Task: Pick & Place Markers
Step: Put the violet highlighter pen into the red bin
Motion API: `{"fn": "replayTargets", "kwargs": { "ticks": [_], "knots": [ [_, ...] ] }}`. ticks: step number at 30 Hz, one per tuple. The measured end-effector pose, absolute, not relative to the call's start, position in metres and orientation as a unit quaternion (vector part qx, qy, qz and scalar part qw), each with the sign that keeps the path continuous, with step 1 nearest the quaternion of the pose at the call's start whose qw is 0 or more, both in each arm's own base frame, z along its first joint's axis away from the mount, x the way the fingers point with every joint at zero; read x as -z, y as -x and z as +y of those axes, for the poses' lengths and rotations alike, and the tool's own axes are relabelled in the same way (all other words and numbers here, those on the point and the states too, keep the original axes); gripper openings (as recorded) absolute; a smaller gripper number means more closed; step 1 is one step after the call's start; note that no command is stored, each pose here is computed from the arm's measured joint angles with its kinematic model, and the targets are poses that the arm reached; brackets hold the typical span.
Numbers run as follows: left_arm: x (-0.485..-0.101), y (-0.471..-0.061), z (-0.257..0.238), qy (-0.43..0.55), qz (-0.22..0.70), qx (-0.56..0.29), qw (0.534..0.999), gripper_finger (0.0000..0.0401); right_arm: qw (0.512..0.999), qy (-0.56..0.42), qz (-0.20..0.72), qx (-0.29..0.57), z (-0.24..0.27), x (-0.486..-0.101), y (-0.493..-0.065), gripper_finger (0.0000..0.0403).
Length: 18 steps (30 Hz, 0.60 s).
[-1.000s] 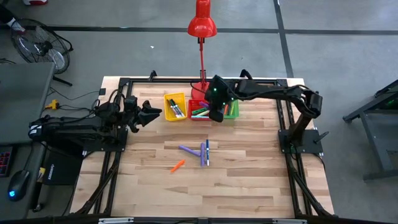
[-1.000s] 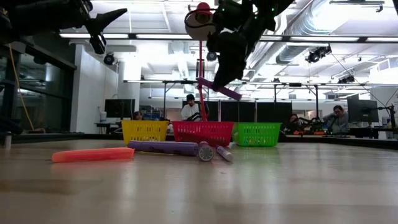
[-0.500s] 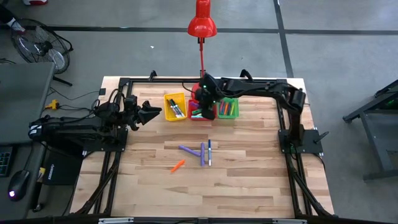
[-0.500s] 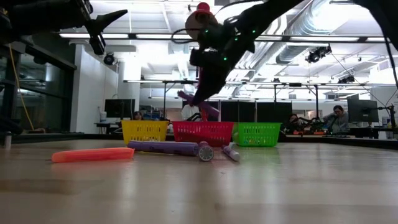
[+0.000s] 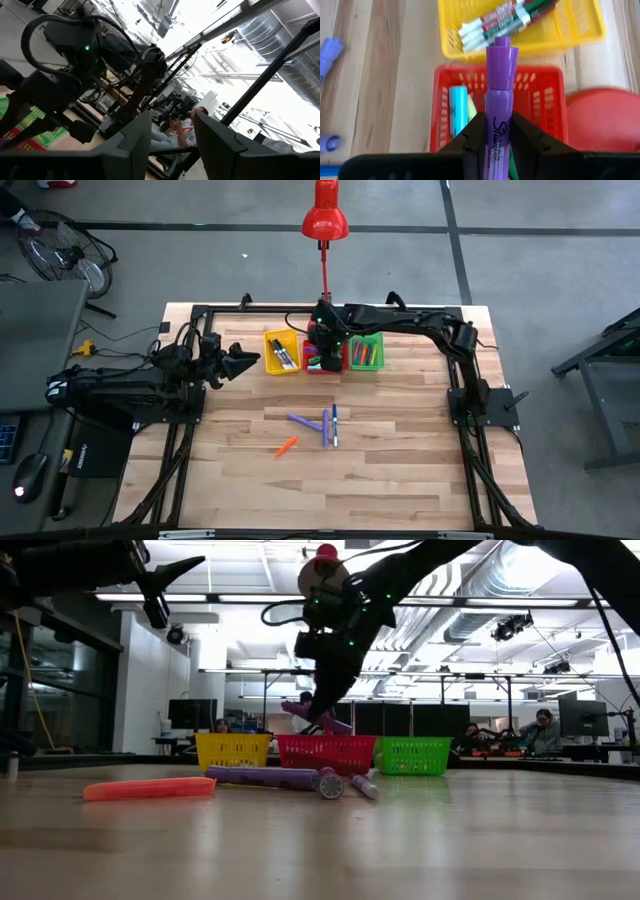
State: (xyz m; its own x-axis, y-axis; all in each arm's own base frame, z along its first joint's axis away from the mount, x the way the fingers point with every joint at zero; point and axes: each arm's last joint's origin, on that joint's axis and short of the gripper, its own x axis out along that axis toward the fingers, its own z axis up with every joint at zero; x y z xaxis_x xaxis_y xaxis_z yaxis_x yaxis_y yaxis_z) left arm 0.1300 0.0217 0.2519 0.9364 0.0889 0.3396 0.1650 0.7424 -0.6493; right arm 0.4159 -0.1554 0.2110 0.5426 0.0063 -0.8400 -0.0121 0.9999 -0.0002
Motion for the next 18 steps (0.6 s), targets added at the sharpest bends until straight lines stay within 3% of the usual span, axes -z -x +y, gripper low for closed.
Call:
{"fn": "replayTargets", "kwargs": {
  "ticks": [18],
  "knots": [
    [-0.252,-0.13,0.022,0.36,-0.175,0.022,0.916,0.0147,0.852,0.02,0.523,0.003,-0.157,-0.198,-0.419,0.0063]
  ]
}}
